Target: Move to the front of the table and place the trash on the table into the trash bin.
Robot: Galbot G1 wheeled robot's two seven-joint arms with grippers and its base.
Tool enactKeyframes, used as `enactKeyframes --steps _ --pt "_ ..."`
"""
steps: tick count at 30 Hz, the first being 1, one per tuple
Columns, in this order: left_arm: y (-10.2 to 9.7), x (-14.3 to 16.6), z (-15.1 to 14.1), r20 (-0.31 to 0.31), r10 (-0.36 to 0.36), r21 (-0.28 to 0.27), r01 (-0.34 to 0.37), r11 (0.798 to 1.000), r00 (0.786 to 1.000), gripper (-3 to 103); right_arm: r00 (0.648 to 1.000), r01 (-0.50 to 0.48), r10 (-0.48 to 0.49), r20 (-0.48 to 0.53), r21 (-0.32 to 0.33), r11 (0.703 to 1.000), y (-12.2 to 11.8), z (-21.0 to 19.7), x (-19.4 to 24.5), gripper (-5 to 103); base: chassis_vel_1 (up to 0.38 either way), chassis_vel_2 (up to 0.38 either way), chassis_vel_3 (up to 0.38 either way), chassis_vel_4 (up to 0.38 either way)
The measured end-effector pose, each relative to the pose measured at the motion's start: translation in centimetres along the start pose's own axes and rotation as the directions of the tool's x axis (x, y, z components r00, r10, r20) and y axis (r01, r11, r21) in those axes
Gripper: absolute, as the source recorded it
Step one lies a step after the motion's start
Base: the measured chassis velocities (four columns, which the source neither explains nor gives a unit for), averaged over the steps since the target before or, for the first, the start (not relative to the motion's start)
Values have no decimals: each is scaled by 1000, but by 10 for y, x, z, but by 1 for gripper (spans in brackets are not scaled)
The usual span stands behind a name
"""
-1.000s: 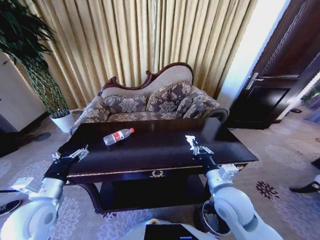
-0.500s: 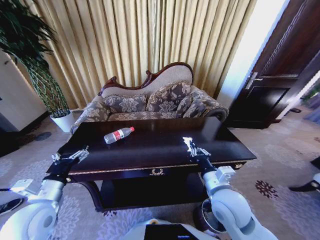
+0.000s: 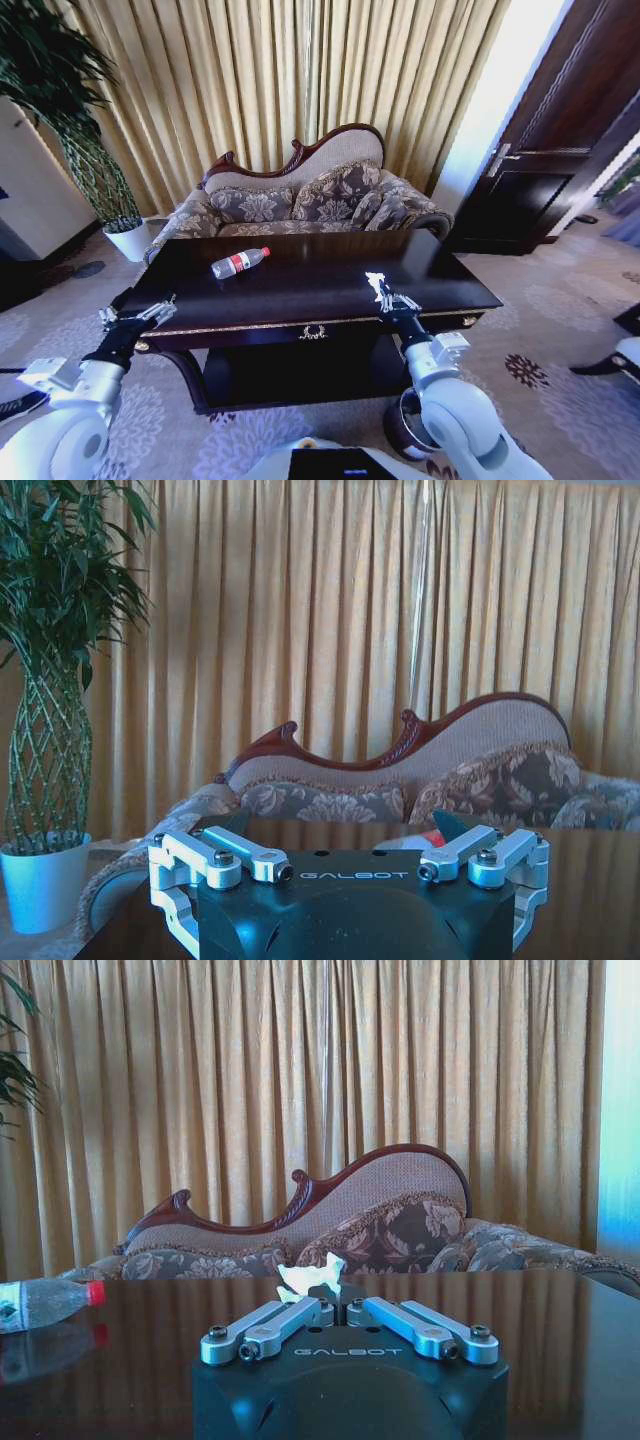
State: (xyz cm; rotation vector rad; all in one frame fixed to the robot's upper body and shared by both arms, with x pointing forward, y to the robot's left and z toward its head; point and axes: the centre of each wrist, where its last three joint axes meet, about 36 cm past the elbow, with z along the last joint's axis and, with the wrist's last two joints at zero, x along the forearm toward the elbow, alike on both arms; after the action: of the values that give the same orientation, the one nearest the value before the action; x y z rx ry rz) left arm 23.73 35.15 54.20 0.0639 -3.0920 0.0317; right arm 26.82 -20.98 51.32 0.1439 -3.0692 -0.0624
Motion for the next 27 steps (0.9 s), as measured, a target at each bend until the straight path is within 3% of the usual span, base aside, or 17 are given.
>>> enactKeyframes --steps 27 --pt "1 -1 2 8 4 6 -4 1000 1000 100 999 32 -32 1 -6 999 6 3 2 1 68 -67 -61 69"
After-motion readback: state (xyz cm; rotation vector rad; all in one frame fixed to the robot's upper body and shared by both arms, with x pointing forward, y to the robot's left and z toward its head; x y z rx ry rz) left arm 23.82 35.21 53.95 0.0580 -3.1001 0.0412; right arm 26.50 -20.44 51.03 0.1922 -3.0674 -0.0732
